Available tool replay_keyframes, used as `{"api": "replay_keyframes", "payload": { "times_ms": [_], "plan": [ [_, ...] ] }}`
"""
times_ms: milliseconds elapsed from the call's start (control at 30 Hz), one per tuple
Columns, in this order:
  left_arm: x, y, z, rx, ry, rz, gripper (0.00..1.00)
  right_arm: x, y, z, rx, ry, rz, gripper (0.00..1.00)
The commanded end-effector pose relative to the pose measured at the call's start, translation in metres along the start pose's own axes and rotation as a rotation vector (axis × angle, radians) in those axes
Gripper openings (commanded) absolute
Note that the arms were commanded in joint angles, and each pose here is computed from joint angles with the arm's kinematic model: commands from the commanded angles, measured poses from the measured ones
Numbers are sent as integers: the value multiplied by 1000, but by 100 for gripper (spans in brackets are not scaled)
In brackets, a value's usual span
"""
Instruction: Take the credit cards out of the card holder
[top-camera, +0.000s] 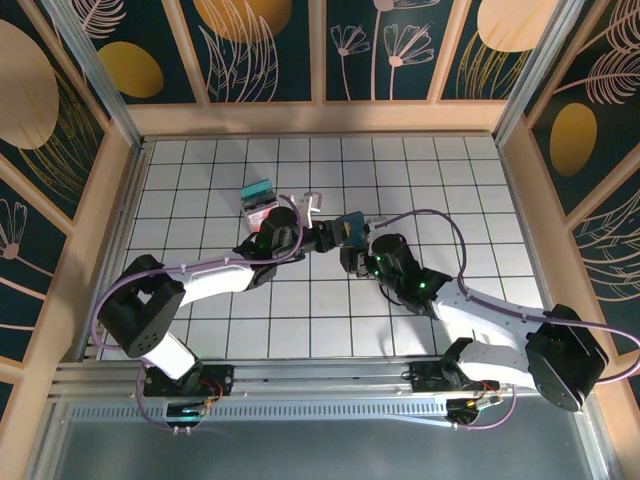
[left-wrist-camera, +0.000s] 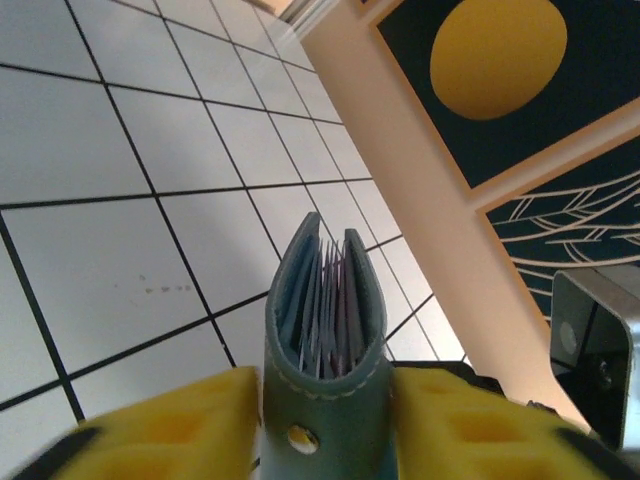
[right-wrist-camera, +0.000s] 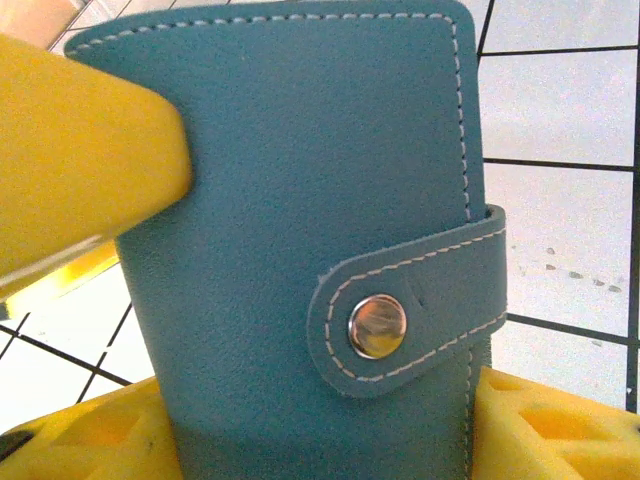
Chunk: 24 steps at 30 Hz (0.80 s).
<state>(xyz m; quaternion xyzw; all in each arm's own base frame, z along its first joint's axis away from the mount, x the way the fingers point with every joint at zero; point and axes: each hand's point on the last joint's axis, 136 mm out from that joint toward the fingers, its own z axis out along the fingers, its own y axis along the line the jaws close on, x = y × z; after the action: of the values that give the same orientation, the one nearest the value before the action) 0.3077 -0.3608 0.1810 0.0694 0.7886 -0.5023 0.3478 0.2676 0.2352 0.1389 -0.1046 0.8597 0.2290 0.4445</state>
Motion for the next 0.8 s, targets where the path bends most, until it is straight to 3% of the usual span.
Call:
{"api": "replay_keyframes", "payload": {
  "times_ms": [0,200,433,567,767],
  "plan": [
    [-11,-15,1,55,-35,15,21,-33,17,-7,-44,-103,-8,63],
    [-19,-8,-6,-20,-61,79,0,-39,17,-17,-53,-124,-9,82],
    [-40,-6,-32,-86,-77,264,0,-66,28,-47,-136,-198,3,95],
    [-47,-13,-51,11,-61,310,0,-88,35,-68,-267,-231,47,99],
    [-40,-41,-70,164,-10,415,0,-107,42,-89,-538,-195,106,96]
  ]
}}
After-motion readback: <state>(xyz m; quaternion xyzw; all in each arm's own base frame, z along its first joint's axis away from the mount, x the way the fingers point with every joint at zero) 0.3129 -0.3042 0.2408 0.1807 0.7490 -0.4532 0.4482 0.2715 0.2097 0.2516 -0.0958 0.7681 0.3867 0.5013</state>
